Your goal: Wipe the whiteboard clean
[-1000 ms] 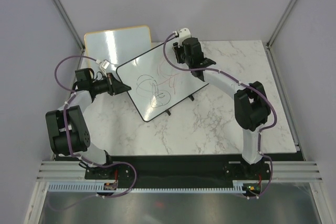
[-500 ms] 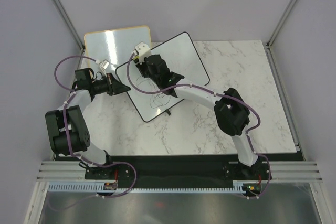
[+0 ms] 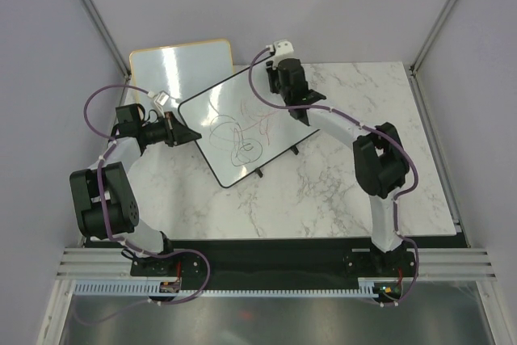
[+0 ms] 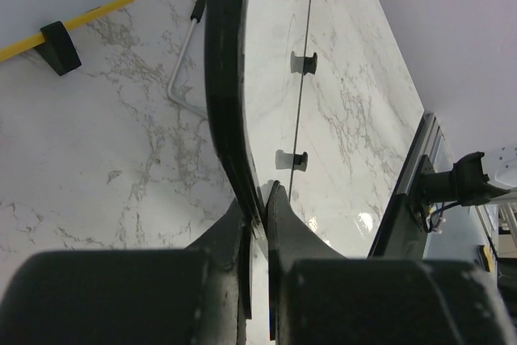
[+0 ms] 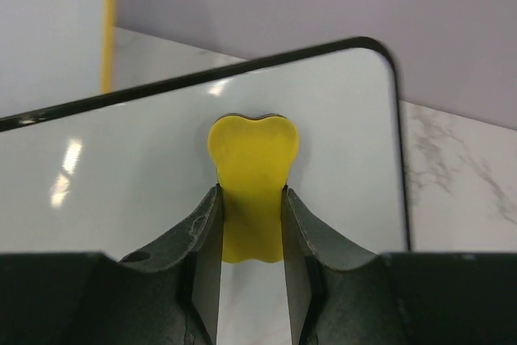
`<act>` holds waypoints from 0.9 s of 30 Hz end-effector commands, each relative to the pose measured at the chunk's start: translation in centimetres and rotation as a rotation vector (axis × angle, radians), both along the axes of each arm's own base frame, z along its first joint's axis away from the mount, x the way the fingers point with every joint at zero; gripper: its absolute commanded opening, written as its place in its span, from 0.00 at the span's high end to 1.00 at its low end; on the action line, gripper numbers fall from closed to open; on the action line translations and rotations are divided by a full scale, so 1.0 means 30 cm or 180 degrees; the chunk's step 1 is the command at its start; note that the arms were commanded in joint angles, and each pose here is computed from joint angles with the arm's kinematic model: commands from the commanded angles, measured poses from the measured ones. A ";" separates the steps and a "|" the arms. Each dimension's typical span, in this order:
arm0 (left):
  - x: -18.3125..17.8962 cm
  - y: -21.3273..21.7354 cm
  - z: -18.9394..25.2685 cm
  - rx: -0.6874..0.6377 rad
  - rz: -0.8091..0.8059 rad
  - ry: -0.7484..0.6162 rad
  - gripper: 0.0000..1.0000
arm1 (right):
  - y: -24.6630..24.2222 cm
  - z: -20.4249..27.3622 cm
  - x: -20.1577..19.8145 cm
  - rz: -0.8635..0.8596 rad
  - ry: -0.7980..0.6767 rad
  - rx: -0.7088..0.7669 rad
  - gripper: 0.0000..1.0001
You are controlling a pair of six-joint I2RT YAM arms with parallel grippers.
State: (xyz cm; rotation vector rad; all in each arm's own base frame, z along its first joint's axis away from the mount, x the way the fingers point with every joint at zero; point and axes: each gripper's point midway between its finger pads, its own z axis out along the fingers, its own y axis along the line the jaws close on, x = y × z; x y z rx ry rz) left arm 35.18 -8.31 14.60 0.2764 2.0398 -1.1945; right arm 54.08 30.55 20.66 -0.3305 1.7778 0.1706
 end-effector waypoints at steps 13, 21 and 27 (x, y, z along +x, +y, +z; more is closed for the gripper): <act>0.109 0.046 0.031 0.0681 -0.0056 -0.0935 0.98 | 0.194 -0.235 -0.256 0.0537 0.0487 -0.0320 1.00; 0.102 0.045 0.035 0.0699 -0.0054 -0.0929 0.98 | 0.545 -0.304 -0.487 0.1268 0.0516 -0.0333 1.00; 0.097 0.036 0.043 0.0683 -0.0083 -0.0950 0.98 | 0.451 -0.287 -0.416 0.0907 0.0486 -0.0344 1.00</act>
